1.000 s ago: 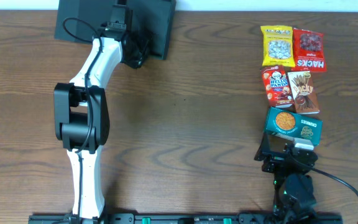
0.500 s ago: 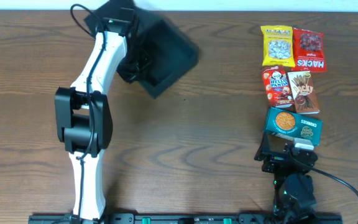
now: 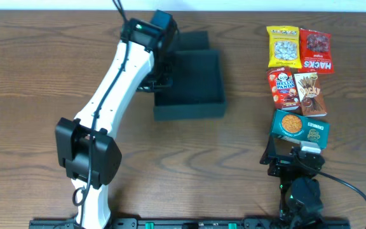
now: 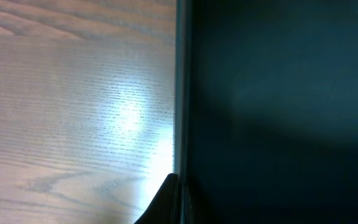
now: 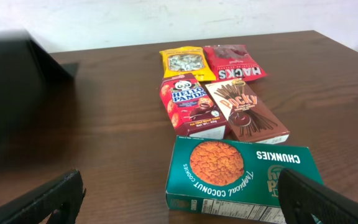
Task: Pack container
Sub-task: 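Grasp the box edge with the left gripper and drag it toward center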
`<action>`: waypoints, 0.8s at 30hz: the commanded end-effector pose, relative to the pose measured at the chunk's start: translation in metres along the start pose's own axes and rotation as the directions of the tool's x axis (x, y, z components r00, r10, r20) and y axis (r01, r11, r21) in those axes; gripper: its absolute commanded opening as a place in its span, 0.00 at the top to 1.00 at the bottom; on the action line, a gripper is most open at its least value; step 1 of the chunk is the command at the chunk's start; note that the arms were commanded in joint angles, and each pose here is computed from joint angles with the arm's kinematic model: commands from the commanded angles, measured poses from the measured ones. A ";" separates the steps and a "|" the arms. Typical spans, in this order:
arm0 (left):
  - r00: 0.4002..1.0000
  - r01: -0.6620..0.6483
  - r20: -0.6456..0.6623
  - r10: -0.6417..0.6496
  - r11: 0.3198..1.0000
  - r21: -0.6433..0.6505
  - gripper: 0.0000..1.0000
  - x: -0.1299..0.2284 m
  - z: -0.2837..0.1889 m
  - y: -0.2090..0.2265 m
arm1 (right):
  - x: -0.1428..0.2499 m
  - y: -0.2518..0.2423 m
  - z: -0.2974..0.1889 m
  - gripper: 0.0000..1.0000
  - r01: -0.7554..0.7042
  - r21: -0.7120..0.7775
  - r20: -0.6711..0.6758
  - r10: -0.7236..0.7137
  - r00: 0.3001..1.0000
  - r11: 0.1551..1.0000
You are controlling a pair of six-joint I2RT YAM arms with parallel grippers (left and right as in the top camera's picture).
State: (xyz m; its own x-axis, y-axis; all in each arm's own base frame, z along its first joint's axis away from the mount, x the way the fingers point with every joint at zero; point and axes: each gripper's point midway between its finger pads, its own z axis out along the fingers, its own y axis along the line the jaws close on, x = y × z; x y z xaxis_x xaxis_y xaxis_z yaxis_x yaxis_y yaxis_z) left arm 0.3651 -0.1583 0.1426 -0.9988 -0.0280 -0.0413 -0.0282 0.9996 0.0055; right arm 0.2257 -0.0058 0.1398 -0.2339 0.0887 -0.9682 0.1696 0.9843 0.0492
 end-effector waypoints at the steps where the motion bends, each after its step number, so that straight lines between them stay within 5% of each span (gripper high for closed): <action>1: 0.998 -0.043 -0.058 0.040 0.997 -0.063 0.94 0.014 0.025 0.010 | 0.000 -0.003 0.000 0.01 0.005 0.012 0.004 -0.005 1.000 1.000; 11: 0.975 -0.029 -0.220 0.035 0.999 0.031 0.94 0.058 0.090 0.000 | 0.000 -0.003 0.000 0.01 0.005 0.012 0.004 -0.005 1.000 1.000; 17: 0.976 -0.034 -0.212 0.039 0.999 0.030 0.94 0.061 0.109 0.002 | 0.000 -0.003 0.000 0.01 0.005 0.012 0.004 -0.005 1.000 1.000; 21: 0.985 -0.045 -0.168 0.050 0.998 0.033 0.69 0.050 0.111 0.001 | 0.000 -0.003 0.000 0.01 0.005 0.012 0.004 -0.005 1.000 1.000; 24: 0.987 -0.046 -0.152 0.052 0.998 0.043 0.60 0.046 0.110 -0.002 | 0.000 -0.003 0.000 0.01 0.005 0.012 0.004 -0.005 1.000 1.000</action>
State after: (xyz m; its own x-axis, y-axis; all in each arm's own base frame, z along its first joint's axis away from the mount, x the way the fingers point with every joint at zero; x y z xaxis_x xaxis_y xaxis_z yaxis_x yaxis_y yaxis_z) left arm 0.3223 -0.1613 0.0308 -0.9935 0.0188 0.1127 0.0149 0.9993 -0.0346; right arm 0.2256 -0.0059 0.1399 -0.2335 0.0884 -0.9683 0.1698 0.9843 0.0489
